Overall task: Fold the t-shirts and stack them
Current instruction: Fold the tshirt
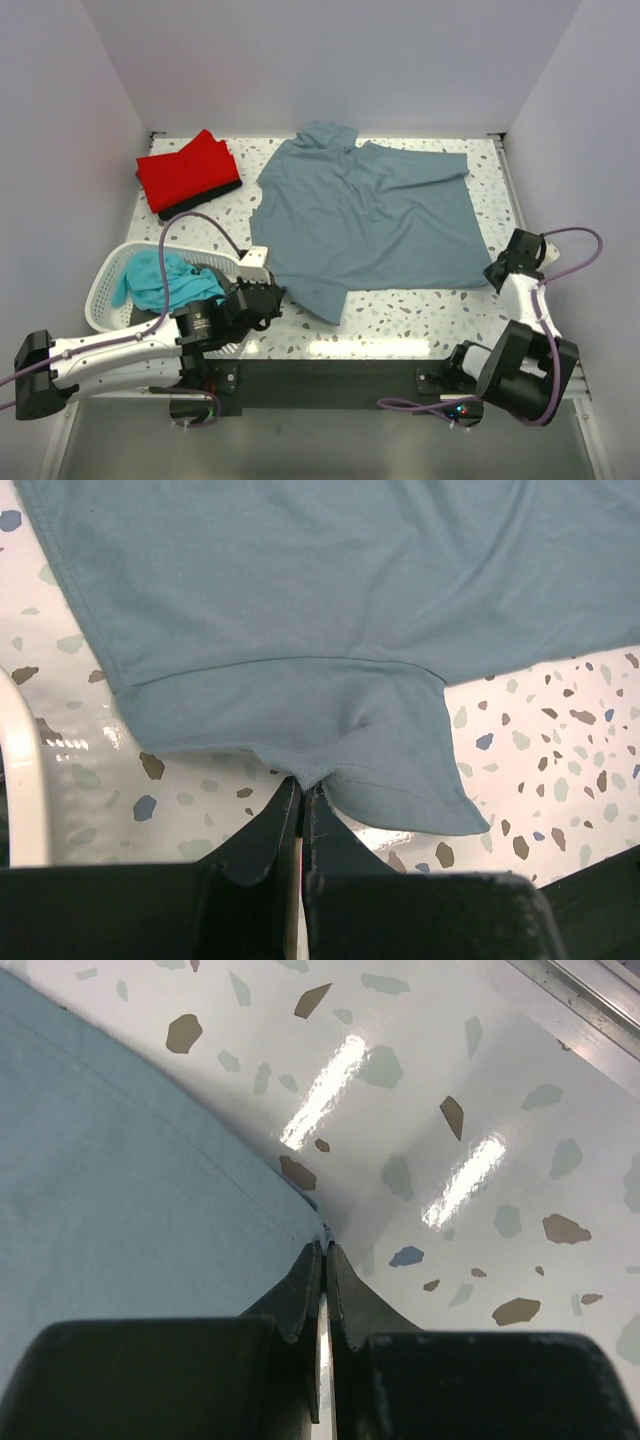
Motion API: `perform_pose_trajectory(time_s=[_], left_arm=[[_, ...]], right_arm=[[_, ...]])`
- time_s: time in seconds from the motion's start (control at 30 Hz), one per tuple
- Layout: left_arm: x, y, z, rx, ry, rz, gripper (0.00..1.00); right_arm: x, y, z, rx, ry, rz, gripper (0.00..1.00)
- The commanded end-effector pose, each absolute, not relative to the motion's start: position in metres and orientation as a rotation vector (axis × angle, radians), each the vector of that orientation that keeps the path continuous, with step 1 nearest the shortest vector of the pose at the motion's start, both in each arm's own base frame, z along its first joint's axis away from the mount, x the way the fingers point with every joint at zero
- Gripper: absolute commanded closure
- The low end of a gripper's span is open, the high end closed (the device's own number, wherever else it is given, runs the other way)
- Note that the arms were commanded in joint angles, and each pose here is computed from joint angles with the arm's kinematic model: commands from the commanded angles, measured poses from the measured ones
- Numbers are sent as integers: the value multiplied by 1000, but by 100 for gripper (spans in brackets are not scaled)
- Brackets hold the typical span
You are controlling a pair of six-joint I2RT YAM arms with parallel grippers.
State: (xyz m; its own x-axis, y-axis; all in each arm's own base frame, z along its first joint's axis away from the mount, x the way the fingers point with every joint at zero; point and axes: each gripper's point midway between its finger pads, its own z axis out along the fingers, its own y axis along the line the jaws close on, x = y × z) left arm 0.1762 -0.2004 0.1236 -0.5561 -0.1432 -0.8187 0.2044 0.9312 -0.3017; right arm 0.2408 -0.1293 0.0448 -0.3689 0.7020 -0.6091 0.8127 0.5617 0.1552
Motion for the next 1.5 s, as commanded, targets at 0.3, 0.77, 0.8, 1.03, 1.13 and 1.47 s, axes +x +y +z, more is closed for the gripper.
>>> perform_pose_trajectory(time_s=[0.3, 0.77, 0.8, 1.03, 1.13, 1.47], left_arm=[[177, -201, 158, 75, 2041, -517, 100], [169, -209, 174, 105, 1972, -667, 100], [170, -214, 177, 118, 1964, -682, 100], [196, -246, 194, 162, 1923, -661, 100], [215, -246, 192, 135, 1918, -644, 100], [269, -238, 210, 49, 1830, -624, 100]], right_arm=[[210, -112, 80, 1254, 2131, -209, 100], [212, -95, 94, 1192, 2156, -163, 100], [217, -95, 97, 1174, 2150, -154, 100], [239, -99, 102, 1133, 2147, -120, 100], [250, -101, 103, 1112, 2150, -112, 100], [290, -115, 111, 1066, 2161, -104, 100]])
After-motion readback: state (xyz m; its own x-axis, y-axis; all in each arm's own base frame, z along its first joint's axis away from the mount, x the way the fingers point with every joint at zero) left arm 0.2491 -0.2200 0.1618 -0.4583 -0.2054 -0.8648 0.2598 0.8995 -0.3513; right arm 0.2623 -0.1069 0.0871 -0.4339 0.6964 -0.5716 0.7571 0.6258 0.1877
